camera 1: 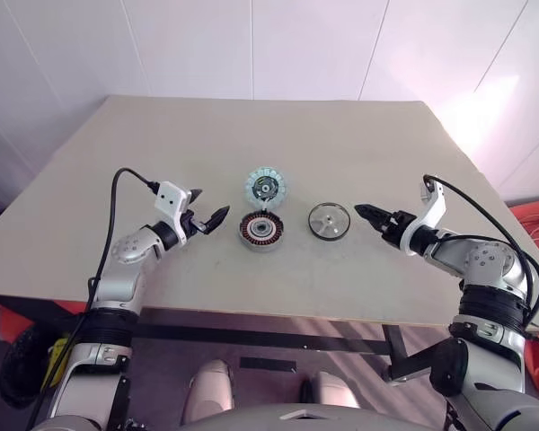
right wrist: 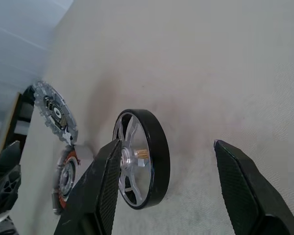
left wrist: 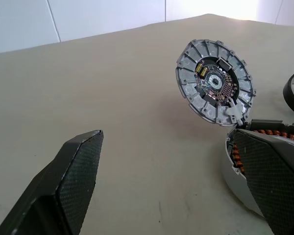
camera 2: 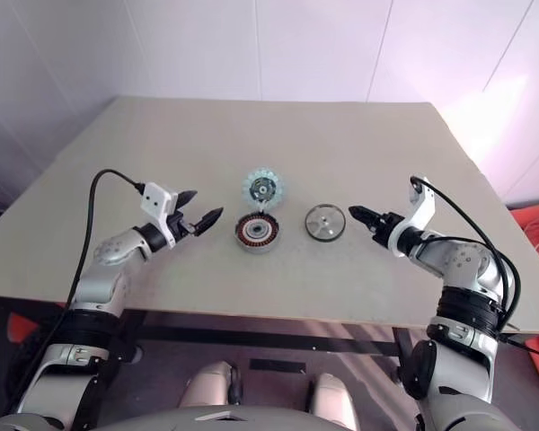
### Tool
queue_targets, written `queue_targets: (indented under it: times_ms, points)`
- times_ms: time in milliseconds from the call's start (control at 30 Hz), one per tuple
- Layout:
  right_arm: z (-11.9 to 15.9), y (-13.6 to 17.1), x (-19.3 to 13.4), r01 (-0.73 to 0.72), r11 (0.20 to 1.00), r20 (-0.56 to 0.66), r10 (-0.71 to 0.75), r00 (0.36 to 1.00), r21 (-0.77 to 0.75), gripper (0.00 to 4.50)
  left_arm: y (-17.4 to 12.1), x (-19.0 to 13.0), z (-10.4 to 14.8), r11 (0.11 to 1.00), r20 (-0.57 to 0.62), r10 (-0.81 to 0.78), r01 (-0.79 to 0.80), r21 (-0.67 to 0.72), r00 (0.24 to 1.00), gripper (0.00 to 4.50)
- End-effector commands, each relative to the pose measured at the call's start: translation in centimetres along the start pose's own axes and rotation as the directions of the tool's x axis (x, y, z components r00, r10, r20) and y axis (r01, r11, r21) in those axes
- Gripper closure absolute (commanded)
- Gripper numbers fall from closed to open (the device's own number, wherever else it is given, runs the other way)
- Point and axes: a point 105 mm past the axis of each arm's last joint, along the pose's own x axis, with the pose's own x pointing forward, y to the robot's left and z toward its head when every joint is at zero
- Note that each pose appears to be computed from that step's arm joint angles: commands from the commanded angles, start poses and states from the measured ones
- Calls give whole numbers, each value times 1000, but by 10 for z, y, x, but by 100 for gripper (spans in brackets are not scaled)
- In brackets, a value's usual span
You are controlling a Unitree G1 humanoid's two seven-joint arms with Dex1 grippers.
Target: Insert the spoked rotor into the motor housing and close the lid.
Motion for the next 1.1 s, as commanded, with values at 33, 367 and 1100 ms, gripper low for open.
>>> queue_targets:
  times_ms: [33, 367, 1100]
  points:
    - [-4, 11, 2, -44, 999, 2, 44, 999, 12, 113, 3, 0, 16, 999, 41, -3, 1, 47, 999, 0]
    - [-27, 32, 8, -146, 989, -52, 148, 988, 35, 113, 5, -1, 17, 999, 39, -1, -1, 54, 999, 0]
    - [-28, 50, 16, -209, 977, -26, 211, 977, 51, 421, 6, -1, 18, 998, 40, 5, -7, 64, 999, 0]
